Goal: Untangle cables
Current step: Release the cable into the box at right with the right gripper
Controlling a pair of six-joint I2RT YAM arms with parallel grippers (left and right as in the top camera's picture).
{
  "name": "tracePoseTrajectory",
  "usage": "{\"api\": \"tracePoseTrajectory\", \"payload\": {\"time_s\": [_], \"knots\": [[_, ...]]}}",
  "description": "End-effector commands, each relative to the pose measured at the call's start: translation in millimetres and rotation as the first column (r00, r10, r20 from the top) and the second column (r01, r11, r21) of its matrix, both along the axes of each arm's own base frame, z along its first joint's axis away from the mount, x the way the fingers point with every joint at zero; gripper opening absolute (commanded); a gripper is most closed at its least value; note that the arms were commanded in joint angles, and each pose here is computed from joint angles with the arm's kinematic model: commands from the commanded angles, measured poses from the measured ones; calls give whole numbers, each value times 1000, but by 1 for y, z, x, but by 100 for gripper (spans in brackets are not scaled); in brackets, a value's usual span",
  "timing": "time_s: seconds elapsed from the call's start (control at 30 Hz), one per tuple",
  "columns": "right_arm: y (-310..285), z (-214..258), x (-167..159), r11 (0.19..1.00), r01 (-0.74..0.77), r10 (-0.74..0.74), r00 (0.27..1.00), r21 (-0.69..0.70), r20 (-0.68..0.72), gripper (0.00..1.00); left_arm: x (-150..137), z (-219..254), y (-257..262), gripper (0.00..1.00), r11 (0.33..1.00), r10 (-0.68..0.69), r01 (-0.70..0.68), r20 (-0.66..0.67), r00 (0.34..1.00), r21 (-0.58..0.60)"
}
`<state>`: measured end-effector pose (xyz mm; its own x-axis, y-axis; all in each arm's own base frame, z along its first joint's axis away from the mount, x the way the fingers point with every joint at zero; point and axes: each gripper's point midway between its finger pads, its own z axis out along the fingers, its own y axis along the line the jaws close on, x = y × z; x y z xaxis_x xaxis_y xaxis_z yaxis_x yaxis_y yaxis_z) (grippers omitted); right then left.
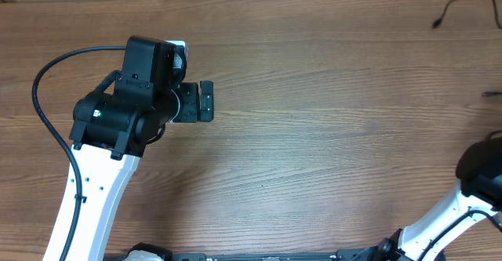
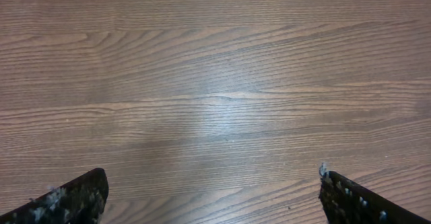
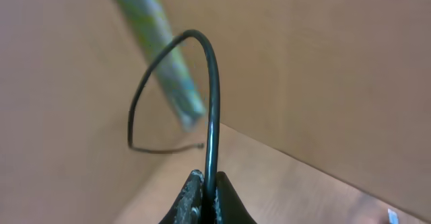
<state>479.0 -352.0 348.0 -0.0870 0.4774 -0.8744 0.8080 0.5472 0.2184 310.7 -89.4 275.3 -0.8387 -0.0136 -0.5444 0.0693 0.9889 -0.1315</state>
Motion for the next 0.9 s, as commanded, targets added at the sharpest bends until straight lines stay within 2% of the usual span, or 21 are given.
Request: {"api": "tracePoseTrajectory", "payload": {"time_s": [0.0,0.03,0.07,0.1,0.13,0.17,0.2,0.53,0.67,0.87], "knots": [[-12,-14,-8,1000,19,-19,999,19,-28,20,3,5,-1,100,1000,-18,18,15,1000,-1],[-12,-24,-7,999,2,-1,999,42,-39,39,3,5,-1,100,1000,-18,18,15,1000,-1],[-11,-31,-6,998,-15,18,999,63,-47,51,3,5,-1,100,1000,-18,18,15,1000,-1],[-9,-40,-5,995,-36,41,998,89,-54,71,3,5,-1,100,1000,-18,18,15,1000,-1],[-6,-50,-3,992,-58,65,996,115,-61,86,3,5,-1,100,1000,-18,18,15,1000,-1],[-5,-57,-3,989,-69,79,995,133,-67,97,3,5,-1,100,1000,-18,18,15,1000,-1],[-3,-63,-4,986,-76,87,993,150,-75,100,3,5,-1,100,1000,-18,18,15,1000,-1],[32,-97,-18,934,-141,202,966,328,-159,100,3,5,-1,100,1000,-18,18,14,1000,-1],[64,-91,-36,885,-186,279,946,428,-164,100,3,5,-1,100,1000,-18,18,15,1000,-1],[108,-67,-87,844,-164,313,924,512,-221,100,3,5,-1,100,1000,-18,18,15,1000,-1]]}}
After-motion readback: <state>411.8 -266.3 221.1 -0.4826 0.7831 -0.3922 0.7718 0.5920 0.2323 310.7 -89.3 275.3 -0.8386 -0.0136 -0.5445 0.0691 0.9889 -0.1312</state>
